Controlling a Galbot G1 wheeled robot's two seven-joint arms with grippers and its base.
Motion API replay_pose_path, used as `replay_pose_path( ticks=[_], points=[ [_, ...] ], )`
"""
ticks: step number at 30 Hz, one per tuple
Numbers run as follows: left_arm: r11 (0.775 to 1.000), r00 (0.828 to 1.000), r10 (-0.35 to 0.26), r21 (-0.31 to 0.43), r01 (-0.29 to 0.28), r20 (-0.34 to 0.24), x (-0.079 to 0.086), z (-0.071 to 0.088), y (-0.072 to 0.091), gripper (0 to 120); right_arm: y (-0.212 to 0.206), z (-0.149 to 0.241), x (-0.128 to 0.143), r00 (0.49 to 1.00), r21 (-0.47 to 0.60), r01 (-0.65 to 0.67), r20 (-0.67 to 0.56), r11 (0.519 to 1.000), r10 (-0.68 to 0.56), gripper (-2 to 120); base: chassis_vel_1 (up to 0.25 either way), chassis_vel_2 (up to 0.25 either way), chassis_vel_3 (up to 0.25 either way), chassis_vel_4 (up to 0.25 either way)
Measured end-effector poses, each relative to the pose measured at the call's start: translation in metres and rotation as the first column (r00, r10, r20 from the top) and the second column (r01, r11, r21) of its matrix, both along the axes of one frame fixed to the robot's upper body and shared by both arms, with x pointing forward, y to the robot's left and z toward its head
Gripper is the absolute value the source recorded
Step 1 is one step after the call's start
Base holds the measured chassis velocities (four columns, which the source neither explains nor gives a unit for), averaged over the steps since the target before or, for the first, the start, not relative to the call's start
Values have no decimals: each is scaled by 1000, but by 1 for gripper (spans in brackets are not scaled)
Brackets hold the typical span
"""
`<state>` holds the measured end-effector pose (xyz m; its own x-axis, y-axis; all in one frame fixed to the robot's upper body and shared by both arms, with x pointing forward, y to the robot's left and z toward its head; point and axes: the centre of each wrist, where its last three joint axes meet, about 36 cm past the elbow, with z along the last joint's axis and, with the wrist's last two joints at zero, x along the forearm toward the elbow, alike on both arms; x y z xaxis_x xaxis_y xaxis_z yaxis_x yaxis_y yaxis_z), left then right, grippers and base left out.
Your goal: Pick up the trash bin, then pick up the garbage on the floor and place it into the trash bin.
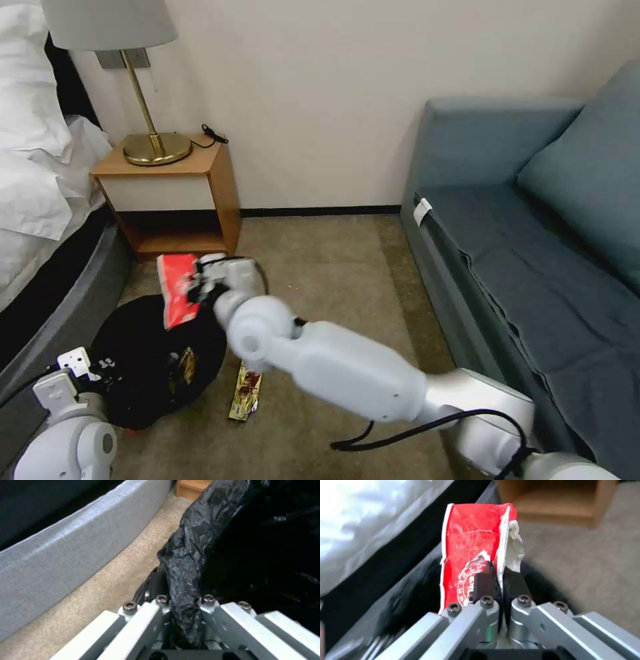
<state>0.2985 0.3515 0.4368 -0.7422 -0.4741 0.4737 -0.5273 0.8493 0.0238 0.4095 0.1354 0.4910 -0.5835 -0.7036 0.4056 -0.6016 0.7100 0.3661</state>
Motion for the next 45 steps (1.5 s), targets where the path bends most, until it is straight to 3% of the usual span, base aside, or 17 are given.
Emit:
replay_pose_path(
  ticks=[5,12,21,25,31,35,39,40,44,45],
  points=[
    [1000,1000,-2,-1,2,4,0,1,-3,2,8,-27,-30,998,-44,-62,-14,997,61,6,0,0,0,0],
    [1000,1000,-2,1,2,2,-2,2,-4,2,12,-30,-42,996,-36,-91,-16,995,91,33,0,0,0,0],
    [1000,1000,-1,3,1,4,-3,3,-4,2,2,-31,-32,998,-46,-62,24,997,64,62,0,0,0,0],
    [1000,1000,0,4,0,5,-3,3,-3,2,-27,-21,-4,990,-9,-9,142,1000,10,83,0,0,0,0],
    [1000,1000,3,7,-3,9,-3,4,0,2,-72,2,24,960,83,35,274,996,-57,98,0,0,0,0],
    [1000,1000,4,9,-4,11,-4,6,3,2,-110,20,38,904,178,42,412,983,-114,100,0,0,0,0],
    [1000,1000,6,6,-6,12,-4,6,7,2,-185,37,51,774,262,108,584,959,-246,100,0,0,0,0],
    [1000,1000,6,6,-6,12,-4,6,7,2,-185,37,51,774,262,108,584,959,-246,100,0,0,0,0],
    [1000,1000,6,4,-6,12,-3,5,9,2,-276,33,36,656,231,232,680,945,-328,100,0,0,0,0],
    [1000,1000,6,4,-6,12,-3,5,9,2,-276,33,36,656,231,232,680,945,-328,100,0,0,0,0]
  ],
)
